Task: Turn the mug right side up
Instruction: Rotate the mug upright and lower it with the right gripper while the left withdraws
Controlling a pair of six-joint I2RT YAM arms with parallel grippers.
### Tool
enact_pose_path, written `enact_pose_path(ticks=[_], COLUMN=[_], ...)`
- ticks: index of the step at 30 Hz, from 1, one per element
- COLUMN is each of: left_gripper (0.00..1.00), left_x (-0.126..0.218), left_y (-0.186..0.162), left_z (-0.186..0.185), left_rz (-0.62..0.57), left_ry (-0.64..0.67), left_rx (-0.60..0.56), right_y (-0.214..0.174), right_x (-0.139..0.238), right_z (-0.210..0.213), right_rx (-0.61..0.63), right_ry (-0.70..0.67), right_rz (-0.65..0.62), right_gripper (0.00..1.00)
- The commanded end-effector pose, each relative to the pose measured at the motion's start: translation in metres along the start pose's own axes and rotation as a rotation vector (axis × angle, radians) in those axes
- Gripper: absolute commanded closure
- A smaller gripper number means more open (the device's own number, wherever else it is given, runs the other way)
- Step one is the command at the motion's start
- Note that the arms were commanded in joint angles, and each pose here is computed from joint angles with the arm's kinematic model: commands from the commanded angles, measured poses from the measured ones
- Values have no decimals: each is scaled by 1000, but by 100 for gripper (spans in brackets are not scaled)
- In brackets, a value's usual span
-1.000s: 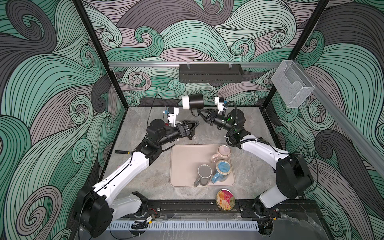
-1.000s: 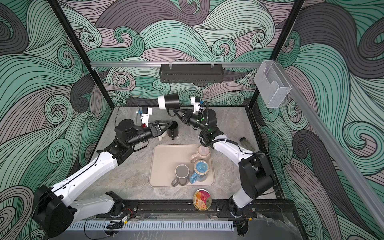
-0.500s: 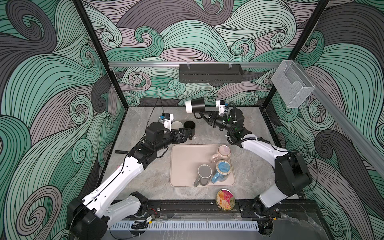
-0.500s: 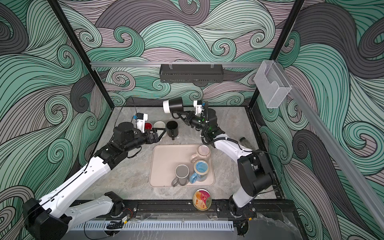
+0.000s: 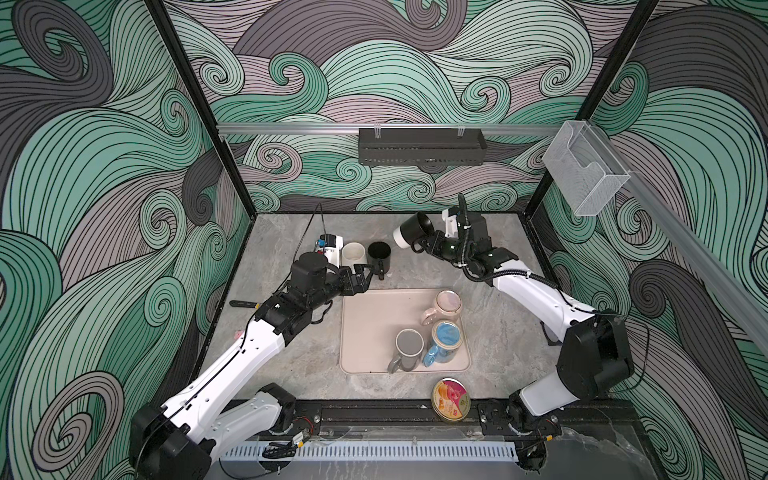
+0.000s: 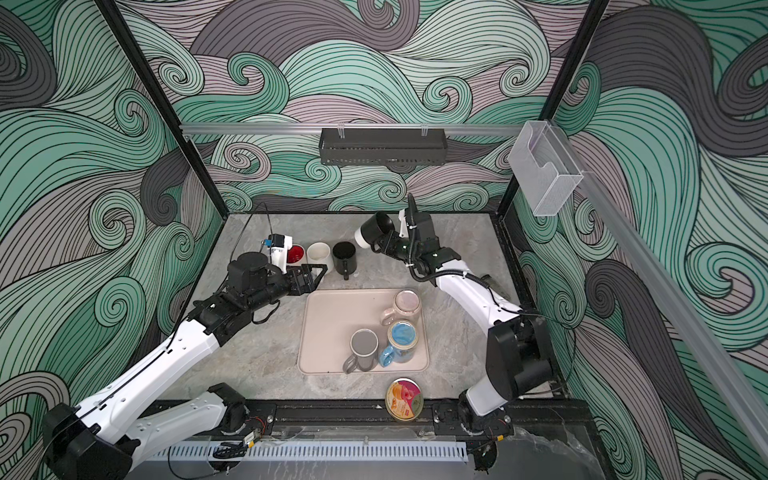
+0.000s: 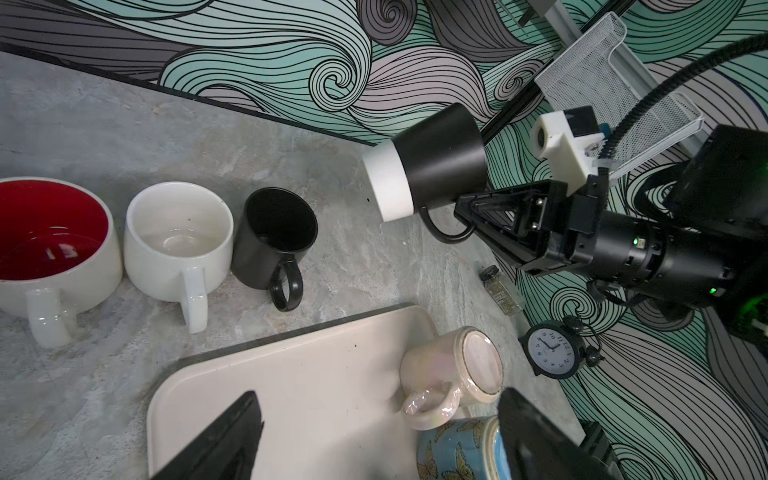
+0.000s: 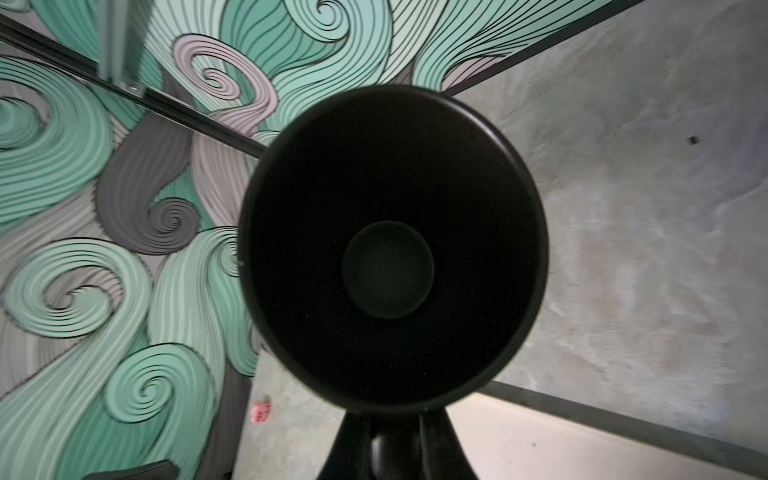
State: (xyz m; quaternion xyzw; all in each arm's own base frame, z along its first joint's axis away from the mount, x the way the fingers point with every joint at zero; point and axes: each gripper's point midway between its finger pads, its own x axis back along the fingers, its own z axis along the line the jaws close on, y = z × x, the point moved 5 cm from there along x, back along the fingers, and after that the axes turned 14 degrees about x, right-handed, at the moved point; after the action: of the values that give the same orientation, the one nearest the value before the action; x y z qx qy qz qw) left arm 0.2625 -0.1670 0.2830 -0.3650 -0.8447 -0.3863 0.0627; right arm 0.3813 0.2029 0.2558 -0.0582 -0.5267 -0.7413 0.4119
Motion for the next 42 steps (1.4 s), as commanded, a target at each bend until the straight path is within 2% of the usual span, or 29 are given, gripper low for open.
enact_pose_path(ticks=[1, 12, 23, 38, 42], left_gripper=[10, 10, 10, 10, 10], left_x=[-3, -3, -4, -2, -1], left_y=[1, -1, -5, -9, -9], left_z=[3, 9, 13, 20, 21], left_rz=[-9, -14, -1, -10, -15], left_ry=[17, 43, 53, 70, 74], left_rx=[-18, -18, -5, -7, -11], right_y=[20, 6, -26, -48, -49], right_x=[7, -26, -62, -86, -92], right_z=[-5, 8, 9, 7, 6], right_rx=[152, 364, 409, 475, 467], right_ry=[-159, -350, -386, -446, -454], right_rz=[-53, 39, 147, 185, 157], right_gripper=[100, 100, 100, 100, 100])
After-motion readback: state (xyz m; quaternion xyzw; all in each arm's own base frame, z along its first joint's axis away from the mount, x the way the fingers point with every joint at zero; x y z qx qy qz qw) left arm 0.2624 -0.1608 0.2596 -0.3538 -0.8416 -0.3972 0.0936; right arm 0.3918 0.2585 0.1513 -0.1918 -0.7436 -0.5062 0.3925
